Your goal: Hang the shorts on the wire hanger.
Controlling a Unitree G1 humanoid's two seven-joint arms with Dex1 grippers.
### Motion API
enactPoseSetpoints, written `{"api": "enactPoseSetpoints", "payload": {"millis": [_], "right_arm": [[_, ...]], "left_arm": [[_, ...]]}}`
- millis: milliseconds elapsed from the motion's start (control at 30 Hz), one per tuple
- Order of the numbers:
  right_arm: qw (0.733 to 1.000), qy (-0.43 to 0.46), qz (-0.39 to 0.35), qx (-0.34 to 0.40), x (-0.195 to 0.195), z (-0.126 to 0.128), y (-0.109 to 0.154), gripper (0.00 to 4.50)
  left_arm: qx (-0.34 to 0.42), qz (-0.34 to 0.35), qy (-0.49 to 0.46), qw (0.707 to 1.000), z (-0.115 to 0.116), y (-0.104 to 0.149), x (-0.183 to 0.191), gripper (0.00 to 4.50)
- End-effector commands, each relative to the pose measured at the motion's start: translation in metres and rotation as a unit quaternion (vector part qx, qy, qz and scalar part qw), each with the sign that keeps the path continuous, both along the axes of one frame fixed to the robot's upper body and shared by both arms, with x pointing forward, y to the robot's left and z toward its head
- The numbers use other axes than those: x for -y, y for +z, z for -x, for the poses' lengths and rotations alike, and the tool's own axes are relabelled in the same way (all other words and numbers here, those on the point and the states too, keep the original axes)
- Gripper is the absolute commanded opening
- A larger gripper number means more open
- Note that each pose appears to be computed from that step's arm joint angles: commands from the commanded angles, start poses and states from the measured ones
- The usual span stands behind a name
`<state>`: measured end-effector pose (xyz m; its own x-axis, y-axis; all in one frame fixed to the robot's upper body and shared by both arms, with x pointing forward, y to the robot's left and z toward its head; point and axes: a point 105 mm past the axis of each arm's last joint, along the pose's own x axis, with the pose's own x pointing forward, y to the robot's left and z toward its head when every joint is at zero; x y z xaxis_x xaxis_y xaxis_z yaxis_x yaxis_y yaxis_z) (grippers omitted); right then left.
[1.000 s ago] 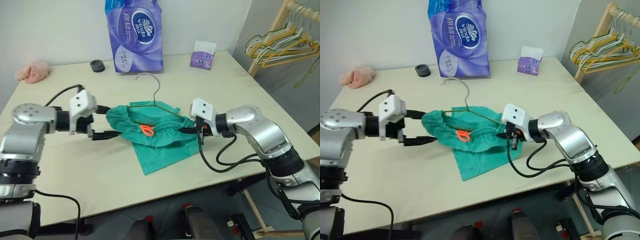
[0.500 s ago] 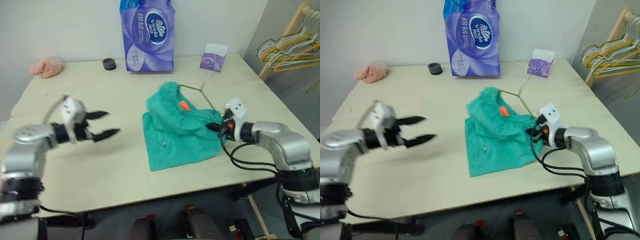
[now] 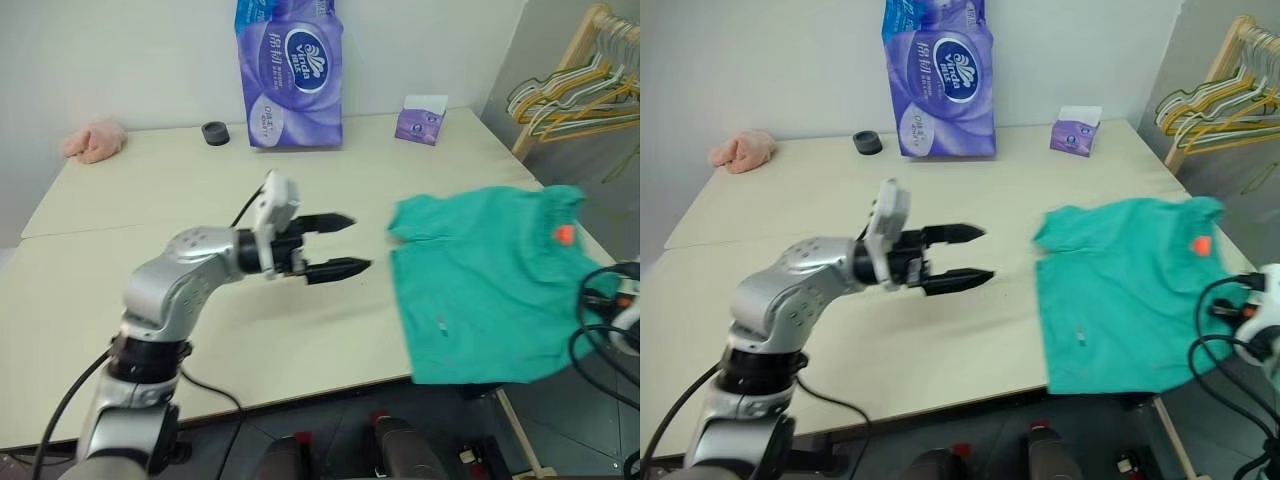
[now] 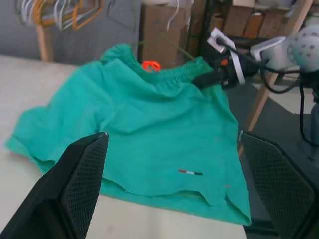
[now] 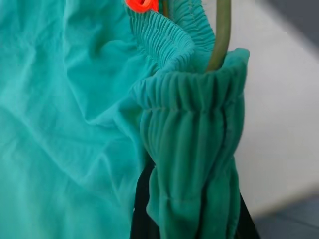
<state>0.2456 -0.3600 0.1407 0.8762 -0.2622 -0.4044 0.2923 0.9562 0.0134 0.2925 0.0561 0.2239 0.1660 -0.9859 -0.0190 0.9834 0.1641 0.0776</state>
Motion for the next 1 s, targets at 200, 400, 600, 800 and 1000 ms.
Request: {"api": "enactPoseSetpoints", "payload": {"millis": [200,400,600,800,1000], "right_arm": [[0.978,-0.139,0.109,0.114,0.057,0.010,0.100,0.00],[0.972,-0.180,0.071,0.136,0.085,-0.008,0.129,0.00],[0.975,-0.189,-0.037,0.112,0.089,-0.025,0.126,0.00],[0.974,-0.182,-0.116,0.064,0.071,-0.028,0.104,0.00],[0.973,-0.168,-0.144,0.067,0.054,-0.032,0.100,0.00]], "left_arm": [[0.091,0.011,-0.042,0.995,-0.003,0.042,0.039,4.46],[0.141,0.020,-0.059,0.988,-0.004,0.062,0.059,4.46],[0.170,0.011,-0.079,0.982,-0.002,0.069,0.067,4.46],[0.173,0.002,-0.115,0.978,0.003,0.073,0.072,4.46],[0.169,0.005,-0.151,0.974,0.006,0.084,0.079,4.46]]}}
